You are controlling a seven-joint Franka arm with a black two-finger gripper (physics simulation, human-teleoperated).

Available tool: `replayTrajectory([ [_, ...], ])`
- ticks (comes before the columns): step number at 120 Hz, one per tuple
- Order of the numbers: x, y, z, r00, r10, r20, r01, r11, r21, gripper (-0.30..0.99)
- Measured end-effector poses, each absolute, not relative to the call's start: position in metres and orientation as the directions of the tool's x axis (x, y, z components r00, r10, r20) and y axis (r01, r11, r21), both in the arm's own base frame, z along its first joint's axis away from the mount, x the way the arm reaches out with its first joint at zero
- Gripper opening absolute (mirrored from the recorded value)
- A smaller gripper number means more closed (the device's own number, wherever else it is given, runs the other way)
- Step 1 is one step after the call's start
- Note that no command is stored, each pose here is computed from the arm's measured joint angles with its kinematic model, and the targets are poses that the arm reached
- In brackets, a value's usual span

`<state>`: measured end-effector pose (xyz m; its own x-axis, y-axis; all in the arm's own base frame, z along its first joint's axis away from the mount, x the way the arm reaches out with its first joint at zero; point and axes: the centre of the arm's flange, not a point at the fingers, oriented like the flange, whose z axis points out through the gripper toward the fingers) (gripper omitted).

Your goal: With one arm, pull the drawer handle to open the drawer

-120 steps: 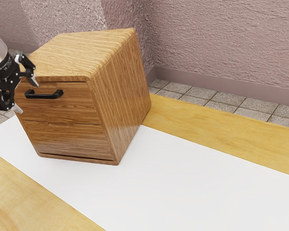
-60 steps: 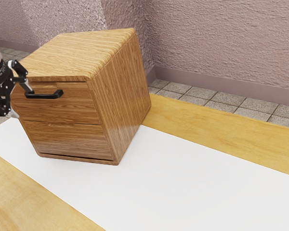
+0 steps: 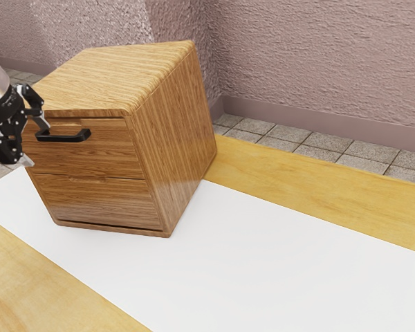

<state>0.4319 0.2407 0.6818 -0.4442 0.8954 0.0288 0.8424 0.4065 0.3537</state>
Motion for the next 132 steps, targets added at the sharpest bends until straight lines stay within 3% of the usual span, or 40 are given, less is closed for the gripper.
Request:
replayTrajectory([
  [25, 0.440, 0.240, 0.672, -0.447, 0.894, 0.031, 0.846, 0.411, 0.340, 0.67],
  [95, 0.438, 0.233, 0.680, -0.452, 0.892, 0.017, 0.837, 0.417, 0.354, 0.05],
  [132, 0.422, 0.226, 0.688, -0.458, 0.889, -0.003, 0.835, 0.432, 0.341, -0.08],
])
